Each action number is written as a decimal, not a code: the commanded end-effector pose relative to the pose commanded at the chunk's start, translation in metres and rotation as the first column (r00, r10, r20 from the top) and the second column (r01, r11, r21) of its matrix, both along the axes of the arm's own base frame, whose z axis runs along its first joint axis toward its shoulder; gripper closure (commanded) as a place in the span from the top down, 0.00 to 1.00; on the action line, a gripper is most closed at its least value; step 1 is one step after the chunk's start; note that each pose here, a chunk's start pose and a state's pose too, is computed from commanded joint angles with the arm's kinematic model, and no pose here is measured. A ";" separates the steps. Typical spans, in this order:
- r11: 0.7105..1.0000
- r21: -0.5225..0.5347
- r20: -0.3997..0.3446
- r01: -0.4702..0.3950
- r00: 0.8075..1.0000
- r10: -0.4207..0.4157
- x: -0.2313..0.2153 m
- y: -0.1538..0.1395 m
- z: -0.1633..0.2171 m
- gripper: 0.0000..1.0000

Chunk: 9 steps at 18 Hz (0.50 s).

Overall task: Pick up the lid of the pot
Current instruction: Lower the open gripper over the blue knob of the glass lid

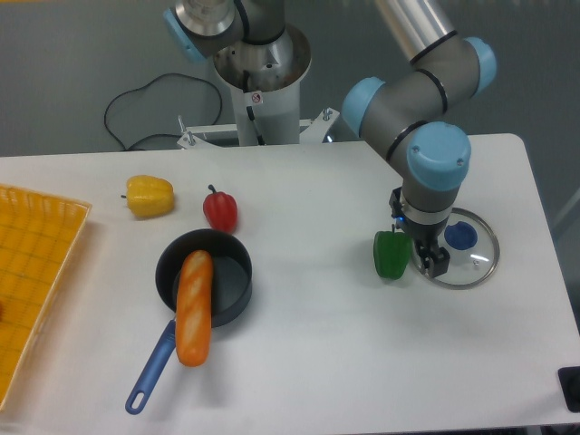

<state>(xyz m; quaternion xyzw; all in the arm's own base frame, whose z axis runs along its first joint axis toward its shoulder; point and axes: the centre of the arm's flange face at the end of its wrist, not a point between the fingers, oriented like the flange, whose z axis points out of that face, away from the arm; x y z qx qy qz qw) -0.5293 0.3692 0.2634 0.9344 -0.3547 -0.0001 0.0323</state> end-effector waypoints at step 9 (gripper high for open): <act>0.992 0.124 0.055 0.016 0.998 -0.023 -0.033 -0.039 -0.012 1.00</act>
